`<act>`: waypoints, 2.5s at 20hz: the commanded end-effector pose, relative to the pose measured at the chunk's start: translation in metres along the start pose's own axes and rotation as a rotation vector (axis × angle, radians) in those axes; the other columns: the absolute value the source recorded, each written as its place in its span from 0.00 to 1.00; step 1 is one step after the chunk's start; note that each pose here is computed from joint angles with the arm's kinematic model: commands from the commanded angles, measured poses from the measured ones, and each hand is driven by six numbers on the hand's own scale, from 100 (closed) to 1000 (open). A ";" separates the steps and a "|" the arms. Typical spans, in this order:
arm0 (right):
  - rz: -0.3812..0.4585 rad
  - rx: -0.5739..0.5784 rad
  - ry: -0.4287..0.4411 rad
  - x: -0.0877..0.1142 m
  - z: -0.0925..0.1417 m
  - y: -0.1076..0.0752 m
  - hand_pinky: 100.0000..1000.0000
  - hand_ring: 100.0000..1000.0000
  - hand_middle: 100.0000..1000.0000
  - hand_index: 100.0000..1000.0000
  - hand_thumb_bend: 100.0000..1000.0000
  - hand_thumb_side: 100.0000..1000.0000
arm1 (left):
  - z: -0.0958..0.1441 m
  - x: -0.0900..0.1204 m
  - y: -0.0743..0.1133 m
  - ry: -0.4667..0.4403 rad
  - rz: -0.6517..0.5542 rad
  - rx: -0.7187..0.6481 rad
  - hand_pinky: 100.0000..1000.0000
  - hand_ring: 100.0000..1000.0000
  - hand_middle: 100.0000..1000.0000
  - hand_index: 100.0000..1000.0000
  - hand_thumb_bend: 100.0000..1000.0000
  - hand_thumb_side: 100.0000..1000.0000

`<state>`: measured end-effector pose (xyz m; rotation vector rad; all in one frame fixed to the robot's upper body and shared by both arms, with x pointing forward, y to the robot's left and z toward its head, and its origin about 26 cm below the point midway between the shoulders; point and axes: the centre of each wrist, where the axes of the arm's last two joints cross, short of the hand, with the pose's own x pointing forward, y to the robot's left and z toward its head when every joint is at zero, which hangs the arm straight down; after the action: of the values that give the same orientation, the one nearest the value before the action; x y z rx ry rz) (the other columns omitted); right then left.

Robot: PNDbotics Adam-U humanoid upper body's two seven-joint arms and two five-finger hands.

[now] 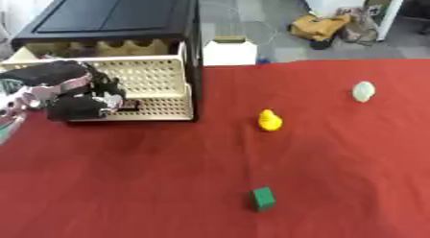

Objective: Pick up objects from table and place into drawer.

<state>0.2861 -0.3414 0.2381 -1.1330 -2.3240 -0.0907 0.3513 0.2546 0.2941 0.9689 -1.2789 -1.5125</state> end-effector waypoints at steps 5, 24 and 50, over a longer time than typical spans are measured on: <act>-0.008 -0.010 -0.022 0.005 -0.006 -0.005 0.72 0.73 0.60 0.77 0.00 0.53 | -0.002 -0.007 0.012 0.050 -0.029 0.061 0.44 0.63 0.58 0.89 0.00 1.00; -0.009 -0.010 -0.019 0.005 -0.006 -0.005 0.73 0.73 0.59 0.77 0.00 0.52 | -0.017 -0.008 0.016 0.059 -0.013 0.136 0.46 0.63 0.64 0.91 0.00 1.00; -0.046 0.003 0.005 0.008 -0.008 -0.001 0.72 0.73 0.60 0.77 0.00 0.51 | 0.046 0.021 0.015 -0.401 0.233 0.383 0.59 0.55 0.51 0.83 0.00 1.00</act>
<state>0.2873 -0.3396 0.2390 -1.0818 -2.3112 -0.1140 0.3085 0.2433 0.3064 0.6980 -1.8709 -1.3974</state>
